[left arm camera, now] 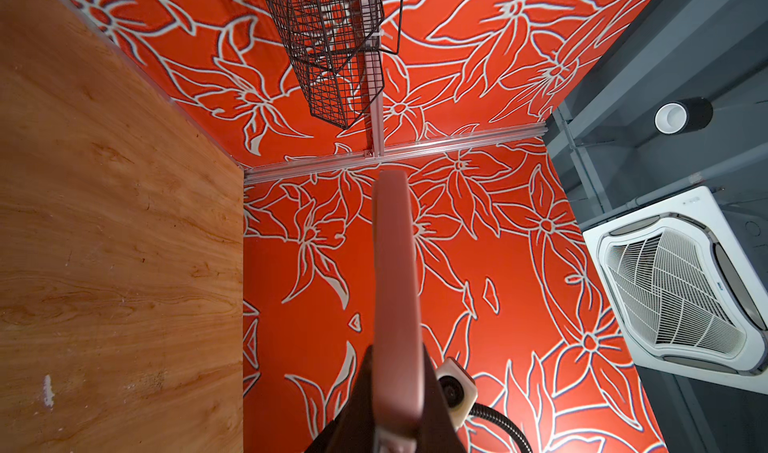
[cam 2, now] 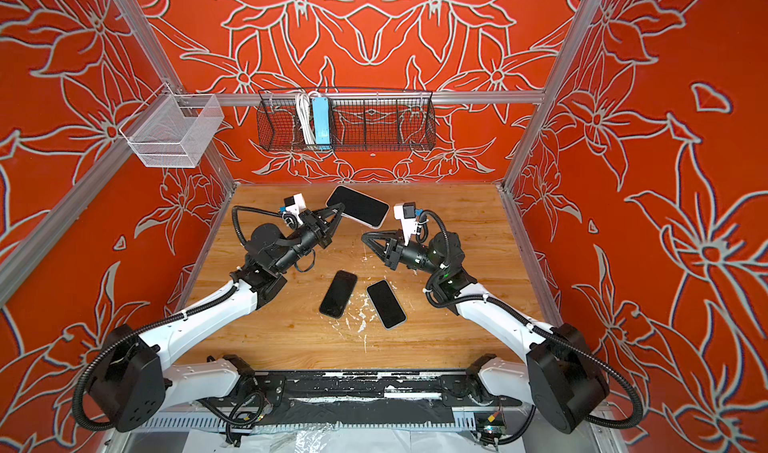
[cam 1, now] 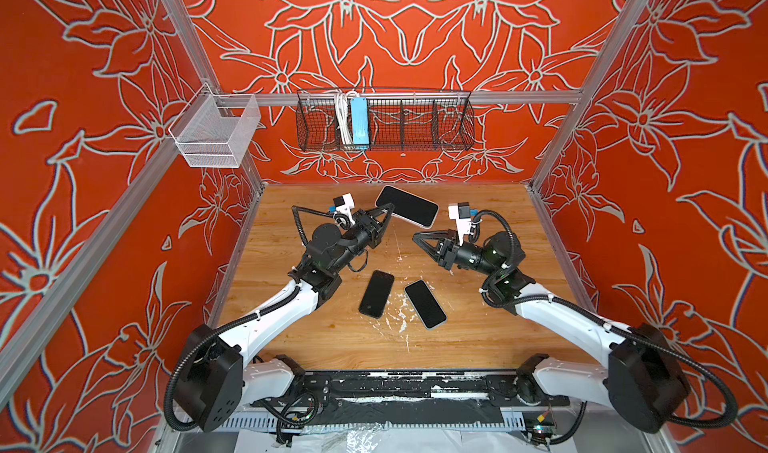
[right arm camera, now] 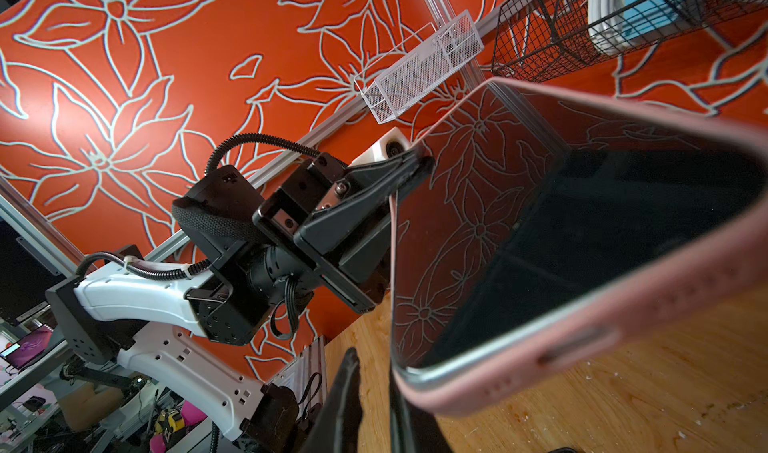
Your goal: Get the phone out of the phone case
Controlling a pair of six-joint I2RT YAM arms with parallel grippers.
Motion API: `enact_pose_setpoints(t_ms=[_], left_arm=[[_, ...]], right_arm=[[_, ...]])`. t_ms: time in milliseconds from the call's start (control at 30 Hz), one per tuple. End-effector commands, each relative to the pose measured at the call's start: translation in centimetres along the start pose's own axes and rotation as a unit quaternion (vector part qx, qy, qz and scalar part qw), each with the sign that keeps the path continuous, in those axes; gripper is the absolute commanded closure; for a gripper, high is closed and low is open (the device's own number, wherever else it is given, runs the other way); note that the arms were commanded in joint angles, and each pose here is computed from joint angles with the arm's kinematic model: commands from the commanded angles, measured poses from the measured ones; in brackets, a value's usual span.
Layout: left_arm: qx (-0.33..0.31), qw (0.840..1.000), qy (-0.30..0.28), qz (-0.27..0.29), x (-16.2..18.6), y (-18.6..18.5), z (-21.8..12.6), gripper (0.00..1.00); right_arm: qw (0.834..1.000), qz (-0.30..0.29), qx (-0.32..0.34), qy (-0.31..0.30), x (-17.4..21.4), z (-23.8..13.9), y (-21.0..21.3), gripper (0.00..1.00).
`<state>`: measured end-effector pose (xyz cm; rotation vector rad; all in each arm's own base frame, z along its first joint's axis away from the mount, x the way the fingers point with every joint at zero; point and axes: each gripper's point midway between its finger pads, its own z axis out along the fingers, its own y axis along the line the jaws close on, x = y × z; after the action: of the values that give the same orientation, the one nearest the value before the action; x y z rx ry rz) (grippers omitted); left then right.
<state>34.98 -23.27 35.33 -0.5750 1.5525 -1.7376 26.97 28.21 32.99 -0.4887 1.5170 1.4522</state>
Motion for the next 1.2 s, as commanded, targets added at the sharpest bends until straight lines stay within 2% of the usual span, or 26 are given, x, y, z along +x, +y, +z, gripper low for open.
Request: enact_pose_setpoints(t_ms=[0,733,1167], left_arm=[[0.067,0.998,-0.005,0.015,-0.3,-4.0,-0.7,1.0],[0.067,0.998,-0.006,0.013,-0.2,-3.9,-1.3,1.0],[0.063,0.998,-0.002,0.01,-0.1,-3.4,-1.0,1.0]], right_arm=[[1.0,-0.011,-0.015,-0.021,-1.8,0.1,1.0,0.84],[0.999,-0.009,-0.022,-0.043,-3.2,0.8,0.7,0.87],[0.998,-0.012,-0.03,-0.049,-3.7,0.5,1.1,0.82]])
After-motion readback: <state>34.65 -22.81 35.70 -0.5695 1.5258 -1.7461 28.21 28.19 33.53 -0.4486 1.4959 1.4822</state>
